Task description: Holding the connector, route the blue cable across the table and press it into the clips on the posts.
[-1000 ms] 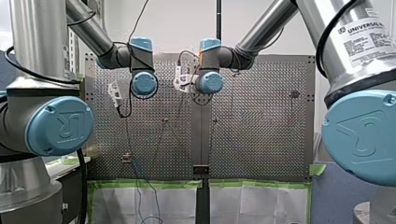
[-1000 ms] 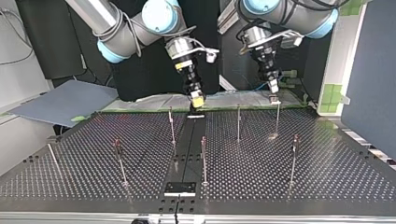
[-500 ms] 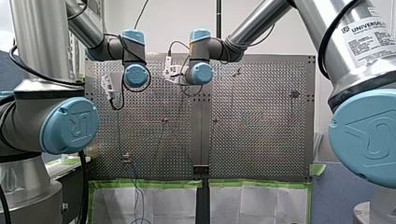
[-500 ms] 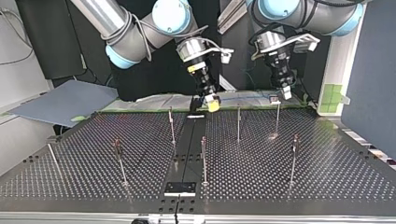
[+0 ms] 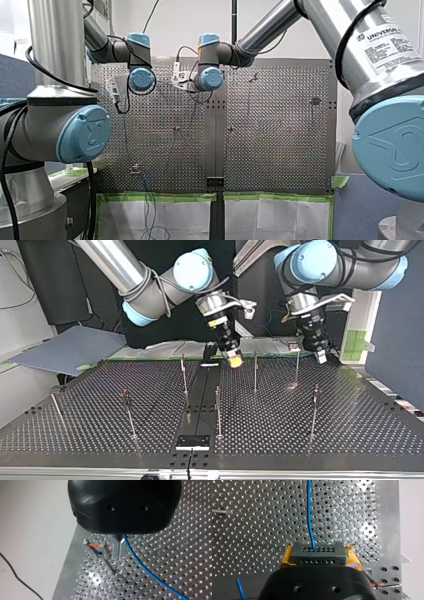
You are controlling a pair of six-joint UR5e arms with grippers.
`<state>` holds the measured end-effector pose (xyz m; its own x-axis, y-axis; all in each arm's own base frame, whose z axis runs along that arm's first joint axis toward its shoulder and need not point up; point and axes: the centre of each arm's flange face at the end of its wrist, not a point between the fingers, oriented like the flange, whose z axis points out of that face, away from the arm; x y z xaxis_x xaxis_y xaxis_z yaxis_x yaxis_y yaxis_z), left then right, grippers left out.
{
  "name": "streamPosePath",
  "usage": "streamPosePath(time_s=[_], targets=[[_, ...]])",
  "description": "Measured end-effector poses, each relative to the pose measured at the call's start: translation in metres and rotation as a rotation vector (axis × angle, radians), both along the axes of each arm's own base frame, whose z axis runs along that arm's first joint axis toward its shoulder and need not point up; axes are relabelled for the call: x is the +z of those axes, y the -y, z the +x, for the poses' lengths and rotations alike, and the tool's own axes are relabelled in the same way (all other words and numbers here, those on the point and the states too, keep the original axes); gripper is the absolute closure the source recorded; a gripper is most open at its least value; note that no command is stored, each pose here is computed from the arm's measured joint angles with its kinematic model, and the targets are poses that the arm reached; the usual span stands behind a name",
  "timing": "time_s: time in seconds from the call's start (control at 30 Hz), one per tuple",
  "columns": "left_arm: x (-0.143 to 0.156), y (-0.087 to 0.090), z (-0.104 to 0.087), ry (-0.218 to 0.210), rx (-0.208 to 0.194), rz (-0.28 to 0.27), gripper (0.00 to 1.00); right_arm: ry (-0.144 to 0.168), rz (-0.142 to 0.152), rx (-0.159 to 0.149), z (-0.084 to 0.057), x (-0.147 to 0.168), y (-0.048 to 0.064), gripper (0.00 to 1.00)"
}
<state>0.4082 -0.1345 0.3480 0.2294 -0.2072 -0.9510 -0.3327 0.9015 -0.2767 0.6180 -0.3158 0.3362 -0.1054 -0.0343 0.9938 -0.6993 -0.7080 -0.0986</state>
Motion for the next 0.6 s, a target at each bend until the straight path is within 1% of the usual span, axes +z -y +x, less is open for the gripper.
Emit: streamPosePath(time_s=[0.13, 0.33, 0.4, 0.5, 0.6], targets=[[0.009, -0.006, 0.007, 0.019, 0.008, 0.000, 1.00, -0.009, 0.008, 0.008, 0.006, 0.002, 0.004, 1.00], [0.023, -0.011, 0.019, 0.051, -0.013, 0.002, 1.00, -0.012, 0.013, 0.017, 0.015, 0.008, 0.012, 1.00], [0.027, -0.013, 0.023, 0.059, -0.015, 0.003, 1.00, -0.015, 0.016, 0.021, 0.019, 0.009, 0.014, 1.00], [0.029, -0.017, 0.030, 0.060, -0.009, 0.005, 1.00, -0.018, 0.018, 0.026, 0.023, 0.010, 0.018, 1.00], [0.028, -0.021, 0.037, 0.056, -0.003, 0.006, 1.00, -0.028, 0.026, 0.033, 0.029, 0.006, 0.022, 1.00]])
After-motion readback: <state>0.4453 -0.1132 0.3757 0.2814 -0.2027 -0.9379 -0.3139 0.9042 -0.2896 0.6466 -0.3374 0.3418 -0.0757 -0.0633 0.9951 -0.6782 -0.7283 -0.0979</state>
